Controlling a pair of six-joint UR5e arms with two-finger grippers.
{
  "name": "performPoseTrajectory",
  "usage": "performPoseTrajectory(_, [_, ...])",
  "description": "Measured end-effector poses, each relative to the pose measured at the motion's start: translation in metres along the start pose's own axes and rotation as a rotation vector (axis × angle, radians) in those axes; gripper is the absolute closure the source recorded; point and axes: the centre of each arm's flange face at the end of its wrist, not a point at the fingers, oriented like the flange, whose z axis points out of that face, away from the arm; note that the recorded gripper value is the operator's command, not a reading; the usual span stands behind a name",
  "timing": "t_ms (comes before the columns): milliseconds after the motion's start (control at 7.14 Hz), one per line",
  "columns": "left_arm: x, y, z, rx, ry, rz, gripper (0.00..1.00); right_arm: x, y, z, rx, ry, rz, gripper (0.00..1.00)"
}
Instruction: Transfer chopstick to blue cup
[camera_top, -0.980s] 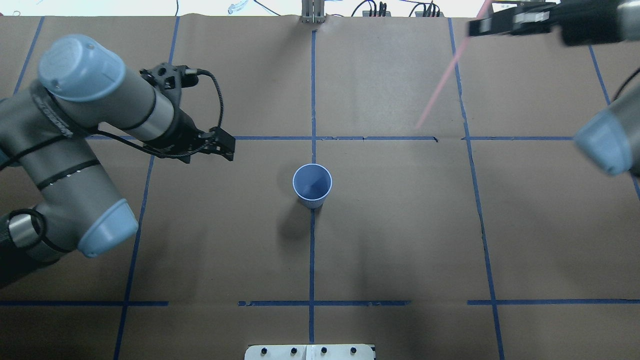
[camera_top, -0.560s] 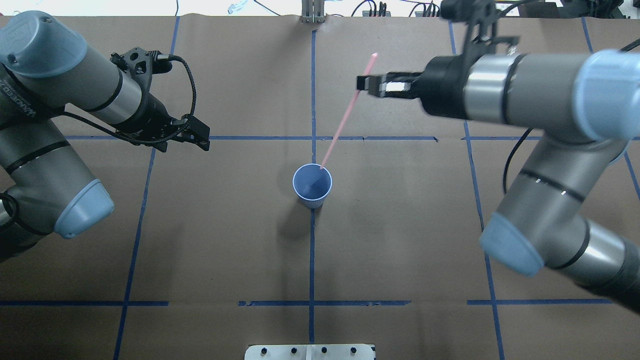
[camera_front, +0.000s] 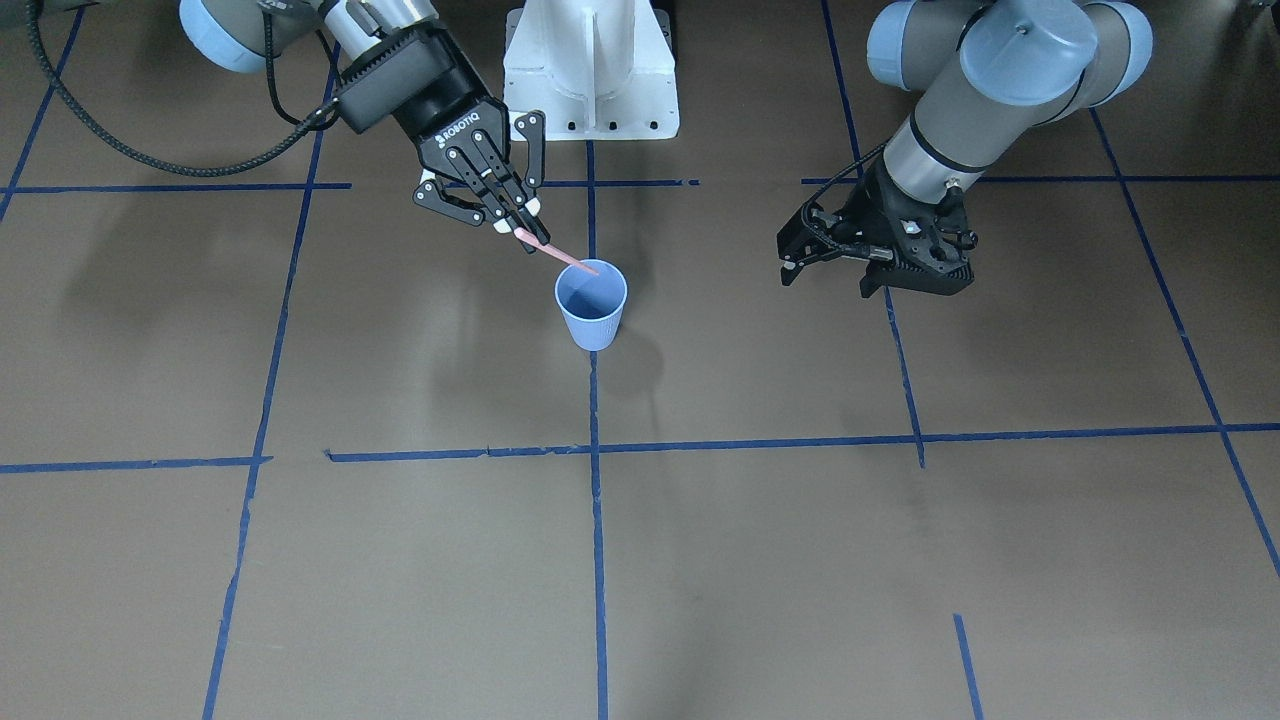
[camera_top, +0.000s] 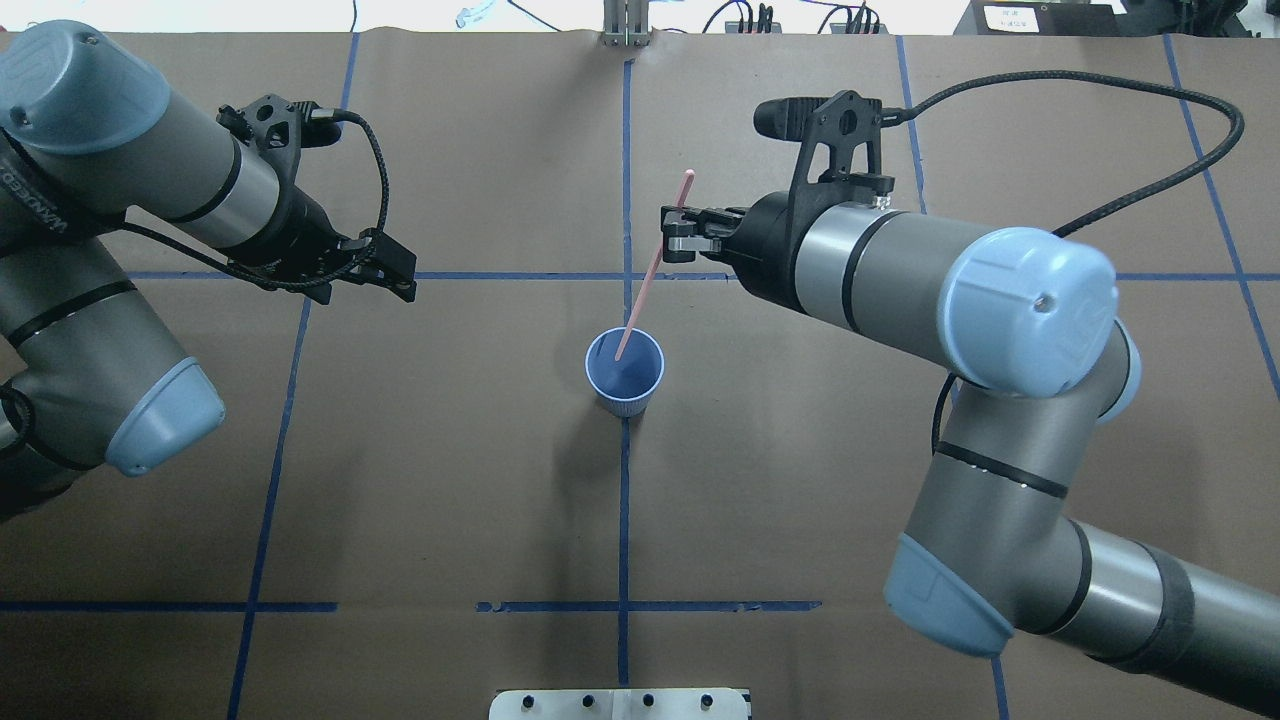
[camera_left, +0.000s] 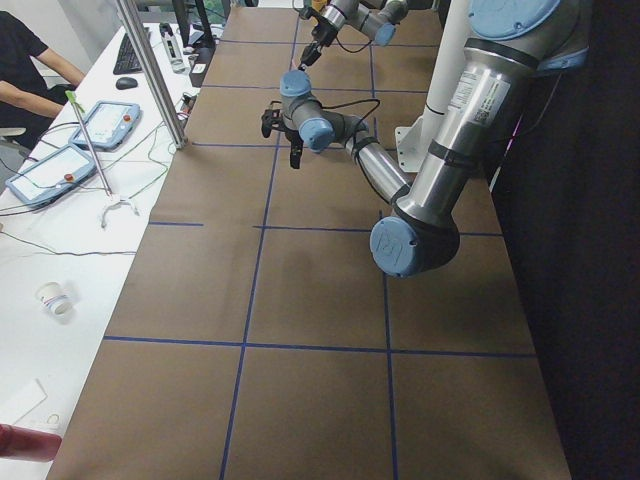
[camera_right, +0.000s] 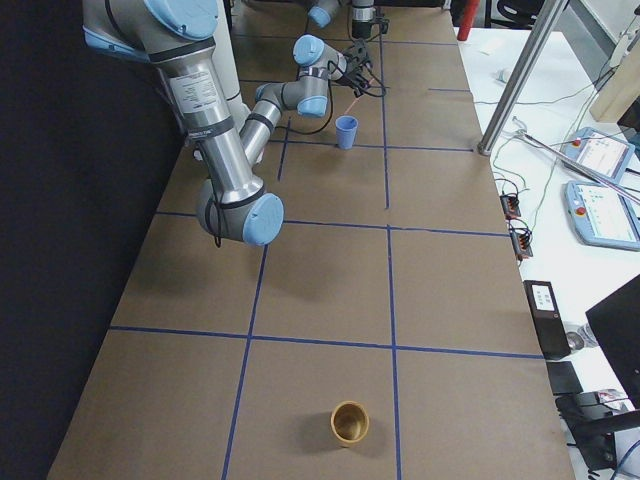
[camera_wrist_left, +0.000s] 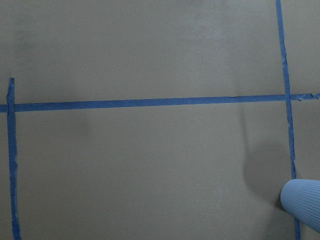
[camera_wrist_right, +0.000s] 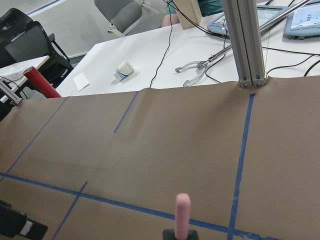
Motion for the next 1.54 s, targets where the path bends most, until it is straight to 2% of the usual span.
performPoseTrajectory(140, [0.000,0.000,0.001,-0.001,0.000,0.000,0.00,-0.006,0.015,0.010,0.009,0.023,-0.018,0.97])
performPoseTrajectory(280, [0.000,0.000,0.001,-0.001,-0.001,0.000,0.00,-0.010,0.026,0.015,0.013,0.041,-0.030,0.58])
performPoseTrajectory(420, [0.001,0.000,0.000,0.000,0.000,0.001,0.00,-0.011,0.033,0.019,0.016,0.065,-0.039,0.01])
performPoseTrajectory(700, [0.001,0.000,-0.001,0.002,0.001,0.000,0.00,-0.012,0.042,0.022,0.032,0.109,-0.053,0.00])
performPoseTrajectory(1120, [-0.015,0.000,-0.007,0.009,-0.010,-0.005,0.00,-0.010,0.036,0.002,0.039,0.096,-0.050,0.00])
performPoseTrajectory(1260, [-0.038,0.003,-0.008,0.005,-0.032,0.027,0.00,0.011,0.033,-0.008,0.021,0.121,-0.052,0.00])
performPoseTrajectory(1400, [-0.069,0.007,-0.009,-0.001,-0.063,0.086,0.00,0.048,0.022,-0.013,-0.022,0.169,-0.049,0.00])
performPoseTrajectory(1540, [-0.108,0.007,-0.013,-0.005,-0.102,0.154,0.00,0.104,-0.004,-0.021,-0.105,0.212,-0.037,0.00])
